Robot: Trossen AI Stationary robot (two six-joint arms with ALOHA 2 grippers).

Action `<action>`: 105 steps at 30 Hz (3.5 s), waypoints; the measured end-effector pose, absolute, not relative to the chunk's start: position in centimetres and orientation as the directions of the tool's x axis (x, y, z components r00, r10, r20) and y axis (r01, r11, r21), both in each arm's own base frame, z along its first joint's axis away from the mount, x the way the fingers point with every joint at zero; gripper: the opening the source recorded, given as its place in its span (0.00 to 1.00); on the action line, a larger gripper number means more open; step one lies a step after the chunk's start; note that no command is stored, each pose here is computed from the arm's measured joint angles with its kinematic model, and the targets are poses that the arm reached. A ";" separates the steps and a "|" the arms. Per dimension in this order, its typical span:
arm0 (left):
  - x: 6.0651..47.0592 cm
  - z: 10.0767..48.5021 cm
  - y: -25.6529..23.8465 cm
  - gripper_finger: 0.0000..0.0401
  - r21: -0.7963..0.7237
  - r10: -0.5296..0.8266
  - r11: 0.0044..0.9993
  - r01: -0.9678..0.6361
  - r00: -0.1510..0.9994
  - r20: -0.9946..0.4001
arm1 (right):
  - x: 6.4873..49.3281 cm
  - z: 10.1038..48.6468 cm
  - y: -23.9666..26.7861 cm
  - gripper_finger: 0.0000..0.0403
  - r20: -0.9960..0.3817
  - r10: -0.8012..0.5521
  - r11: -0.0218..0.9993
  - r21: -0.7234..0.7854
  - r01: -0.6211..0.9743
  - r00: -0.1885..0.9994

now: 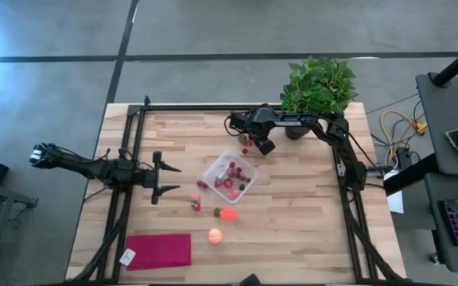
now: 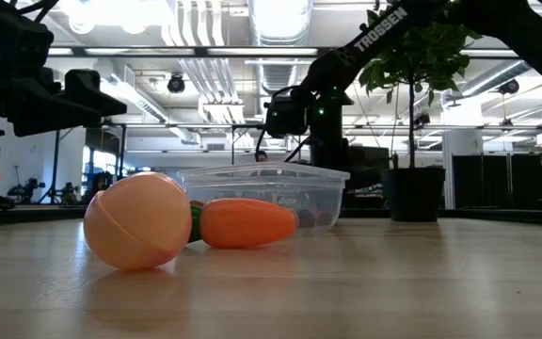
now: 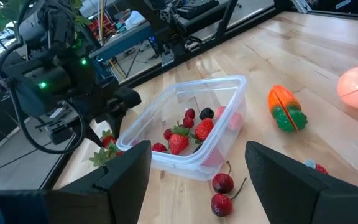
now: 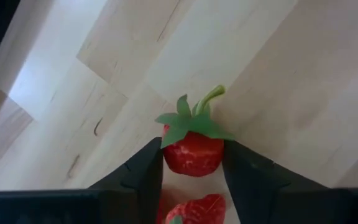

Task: Pick and placing Produce into tupperware
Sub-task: Put the strawberry into the transparent container, then put the red strawberry into the transparent container

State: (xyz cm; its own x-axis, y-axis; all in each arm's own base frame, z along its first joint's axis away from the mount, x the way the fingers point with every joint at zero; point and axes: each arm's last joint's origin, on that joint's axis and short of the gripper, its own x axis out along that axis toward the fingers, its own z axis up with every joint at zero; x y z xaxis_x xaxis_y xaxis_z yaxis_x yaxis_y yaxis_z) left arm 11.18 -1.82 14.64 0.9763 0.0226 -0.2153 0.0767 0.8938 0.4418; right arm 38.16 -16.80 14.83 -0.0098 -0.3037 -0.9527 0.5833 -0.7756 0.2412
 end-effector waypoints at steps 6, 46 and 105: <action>11.2 14.6 -1.8 0.62 0.442 0.023 0.894 0.076 0.976 -0.215 | 38.2 14.8 -16.7 0.31 -0.952 -0.304 -0.775 0.242 0.584 -0.009; 11.2 14.6 -1.8 0.62 0.442 0.023 0.894 0.076 0.976 -0.215 | 40.6 22.7 3.7 0.36 -0.858 -0.333 0.018 0.409 0.912 0.391; 11.2 14.6 -1.8 0.62 0.442 0.023 0.894 0.077 0.976 -0.215 | 39.3 15.8 -15.9 0.56 -0.966 -0.166 0.733 0.013 0.681 0.197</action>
State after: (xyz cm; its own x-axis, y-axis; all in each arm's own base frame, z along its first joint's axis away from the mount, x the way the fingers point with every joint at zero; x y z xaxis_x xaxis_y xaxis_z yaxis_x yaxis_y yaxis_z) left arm 11.18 -1.83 14.64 0.9762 0.0225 -0.2155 0.0768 0.8939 0.4416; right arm 39.27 -15.94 15.84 0.1968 -0.1658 -0.9663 0.6805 0.7326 0.0129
